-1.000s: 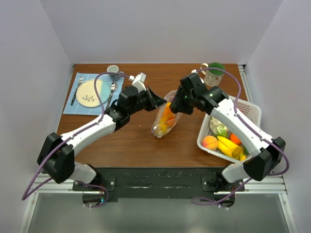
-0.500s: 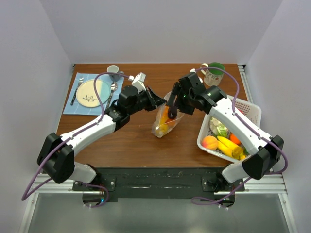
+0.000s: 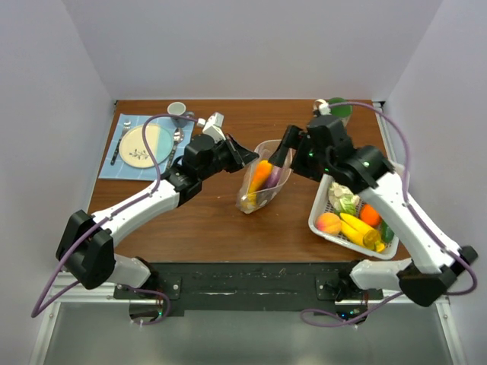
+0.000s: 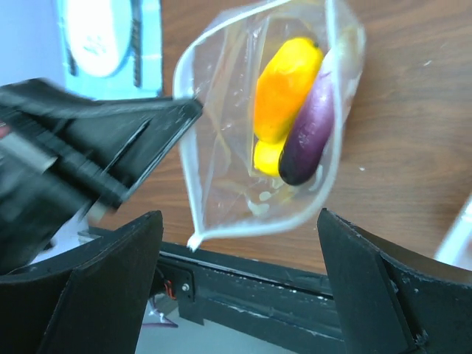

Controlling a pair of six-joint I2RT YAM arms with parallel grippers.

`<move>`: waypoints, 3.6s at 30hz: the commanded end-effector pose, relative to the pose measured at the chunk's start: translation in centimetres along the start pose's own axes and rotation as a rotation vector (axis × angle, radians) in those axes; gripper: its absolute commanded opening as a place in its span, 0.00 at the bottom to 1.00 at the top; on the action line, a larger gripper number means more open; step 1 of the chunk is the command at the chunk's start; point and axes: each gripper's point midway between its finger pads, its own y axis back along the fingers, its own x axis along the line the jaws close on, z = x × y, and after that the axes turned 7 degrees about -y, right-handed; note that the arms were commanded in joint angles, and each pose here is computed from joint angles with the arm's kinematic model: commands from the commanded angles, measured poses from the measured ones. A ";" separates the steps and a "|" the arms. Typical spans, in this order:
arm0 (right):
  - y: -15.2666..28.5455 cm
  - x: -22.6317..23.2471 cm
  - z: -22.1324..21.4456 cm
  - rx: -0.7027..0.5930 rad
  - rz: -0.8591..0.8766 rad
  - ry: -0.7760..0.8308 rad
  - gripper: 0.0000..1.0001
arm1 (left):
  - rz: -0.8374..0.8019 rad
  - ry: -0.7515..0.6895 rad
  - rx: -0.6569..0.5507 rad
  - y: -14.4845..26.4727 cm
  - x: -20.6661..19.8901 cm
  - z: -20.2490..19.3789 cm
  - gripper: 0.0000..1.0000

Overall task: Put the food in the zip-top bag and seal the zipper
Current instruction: Place the fake vegetable in the zipper food storage bag, then pick up the fake vegetable from the bin.

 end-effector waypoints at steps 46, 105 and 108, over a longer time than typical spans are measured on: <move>3.7 -37.6 5.1 -0.326 -1.059 -0.358 0.86 | -0.010 -0.049 0.066 -1.3 -0.9 0.4 0.00; 2.0 -27.9 7.3 -0.281 -0.780 -0.192 0.11 | -0.021 -0.046 0.066 -1.3 -0.9 0.2 0.00; 1.6 -26.7 7.7 -0.274 -0.723 -0.188 0.11 | -0.020 -0.047 0.069 -1.5 -0.7 0.0 0.00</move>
